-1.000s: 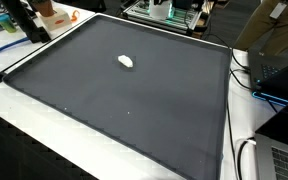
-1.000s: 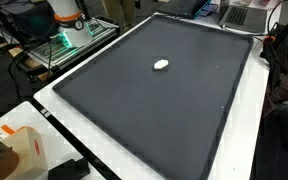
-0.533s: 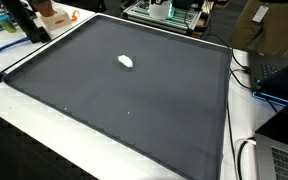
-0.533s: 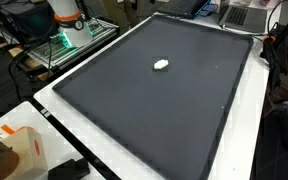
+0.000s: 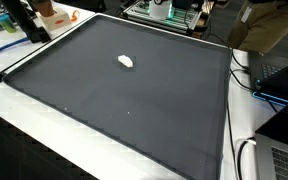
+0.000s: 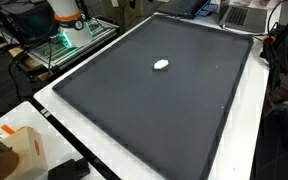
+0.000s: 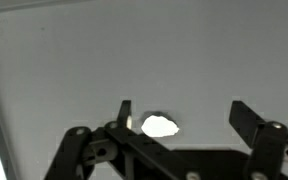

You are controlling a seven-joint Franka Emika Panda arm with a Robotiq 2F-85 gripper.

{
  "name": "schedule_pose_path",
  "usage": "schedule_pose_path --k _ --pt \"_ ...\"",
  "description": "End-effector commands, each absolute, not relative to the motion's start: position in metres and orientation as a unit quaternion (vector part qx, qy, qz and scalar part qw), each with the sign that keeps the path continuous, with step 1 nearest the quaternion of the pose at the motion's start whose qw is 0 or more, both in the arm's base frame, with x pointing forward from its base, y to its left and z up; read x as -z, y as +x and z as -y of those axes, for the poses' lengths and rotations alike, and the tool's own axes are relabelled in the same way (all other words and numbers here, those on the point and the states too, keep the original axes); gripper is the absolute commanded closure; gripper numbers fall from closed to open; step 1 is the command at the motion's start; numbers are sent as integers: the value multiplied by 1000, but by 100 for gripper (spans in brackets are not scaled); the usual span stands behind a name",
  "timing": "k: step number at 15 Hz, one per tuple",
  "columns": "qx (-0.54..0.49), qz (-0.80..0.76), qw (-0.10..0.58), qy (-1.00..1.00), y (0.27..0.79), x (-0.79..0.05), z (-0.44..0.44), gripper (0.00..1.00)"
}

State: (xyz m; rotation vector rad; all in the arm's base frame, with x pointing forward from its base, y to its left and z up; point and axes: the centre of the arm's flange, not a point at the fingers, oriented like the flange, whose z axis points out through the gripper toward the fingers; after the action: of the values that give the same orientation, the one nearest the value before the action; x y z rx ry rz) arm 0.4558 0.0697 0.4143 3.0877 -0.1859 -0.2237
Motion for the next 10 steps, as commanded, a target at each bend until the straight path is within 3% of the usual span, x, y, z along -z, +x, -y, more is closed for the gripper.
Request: schedule_pose_path --k 1,10 --pt "78 51 7 996 455 -414 -73 0" --pt "105 93 -64 988 467 -445 -99 0"
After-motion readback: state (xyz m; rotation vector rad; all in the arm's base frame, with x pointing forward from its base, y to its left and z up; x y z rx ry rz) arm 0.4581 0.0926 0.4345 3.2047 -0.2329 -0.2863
